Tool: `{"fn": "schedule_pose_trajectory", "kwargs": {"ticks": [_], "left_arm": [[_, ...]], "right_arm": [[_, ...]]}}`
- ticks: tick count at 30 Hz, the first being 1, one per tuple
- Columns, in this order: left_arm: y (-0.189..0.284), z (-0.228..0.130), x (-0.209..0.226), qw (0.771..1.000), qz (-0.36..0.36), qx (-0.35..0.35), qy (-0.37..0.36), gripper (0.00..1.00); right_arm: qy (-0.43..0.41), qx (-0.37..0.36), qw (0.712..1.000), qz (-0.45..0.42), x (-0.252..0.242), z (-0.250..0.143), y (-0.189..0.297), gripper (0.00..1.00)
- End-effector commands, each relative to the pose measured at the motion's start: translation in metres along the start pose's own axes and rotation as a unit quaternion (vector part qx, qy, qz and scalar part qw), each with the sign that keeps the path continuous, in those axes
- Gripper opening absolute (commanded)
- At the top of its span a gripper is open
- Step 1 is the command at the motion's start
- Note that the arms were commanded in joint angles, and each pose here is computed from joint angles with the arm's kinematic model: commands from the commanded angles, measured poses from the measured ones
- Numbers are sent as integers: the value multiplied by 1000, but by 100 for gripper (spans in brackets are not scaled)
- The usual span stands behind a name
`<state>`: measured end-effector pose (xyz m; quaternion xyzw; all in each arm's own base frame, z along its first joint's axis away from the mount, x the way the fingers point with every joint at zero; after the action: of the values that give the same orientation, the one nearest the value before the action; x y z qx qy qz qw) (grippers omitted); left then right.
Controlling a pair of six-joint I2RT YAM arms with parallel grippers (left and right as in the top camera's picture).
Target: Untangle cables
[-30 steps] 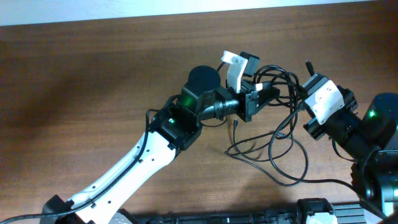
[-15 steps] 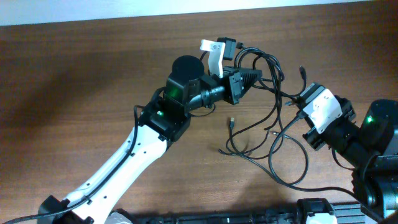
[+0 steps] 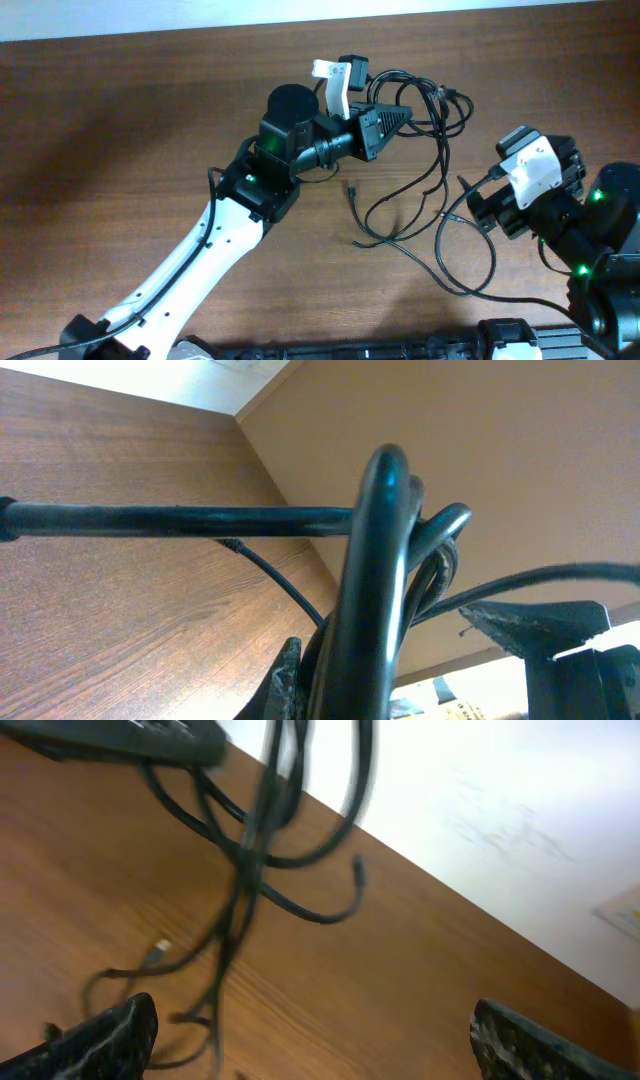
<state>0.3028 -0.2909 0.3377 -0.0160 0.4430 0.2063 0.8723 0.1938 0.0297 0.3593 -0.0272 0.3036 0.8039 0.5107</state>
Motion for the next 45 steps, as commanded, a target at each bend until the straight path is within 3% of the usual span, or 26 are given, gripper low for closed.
{"fn": "schedule_pose_trajectory", "kwargs": {"ticks": [1, 4, 10, 22, 24, 26, 27, 34, 37, 39, 45], "left_arm": [[1, 2, -6, 1000, -7, -2, 0, 0], [-2, -4, -11, 1000, -13, 6, -1, 0], [-9, -18, -23, 999, -30, 26, -11, 0], [-15, -40, -44, 993, -76, 71, -55, 0], [-15, -40, -44, 993, -76, 70, -57, 0], [-15, -41, -44, 992, -79, 72, -68, 0], [-14, -42, -45, 991, -82, 75, -68, 0], [-14, -45, -48, 990, -93, 86, -68, 0], [-14, -46, -49, 988, -99, 90, -76, 0], [-14, -46, -49, 988, -99, 91, -77, 0], [-13, -45, -48, 988, -98, 89, -77, 0]], "right_arm": [[14, -67, 995, 75, 17, 18, 7, 100], [69, -120, 982, 132, 30, 27, 12, 99], [89, -139, 978, 125, 27, 34, 11, 99], [85, -66, 994, 19, -4, 24, -6, 100], [85, -64, 994, 16, -4, 23, -6, 90], [85, -65, 994, 16, -4, 23, -6, 49], [85, -65, 994, 16, -5, 23, -6, 45], [86, -66, 994, 15, -6, 24, -8, 47], [87, -69, 994, 13, -7, 25, -8, 29], [87, -68, 994, 14, -6, 25, -8, 4], [66, -67, 995, 16, -6, 25, -8, 4]]}}
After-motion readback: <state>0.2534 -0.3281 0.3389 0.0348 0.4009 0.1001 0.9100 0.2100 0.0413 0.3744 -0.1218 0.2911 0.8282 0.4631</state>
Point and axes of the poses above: each gripper's point midway between its finger pads, its own y axis back along the fingers, its own x axis along the line the jaws close on, z = x × y, the point moved 6 cm from there along y, back along the fingers, and after that the axes turned 3 degrees about y, right-handed, at the moved point
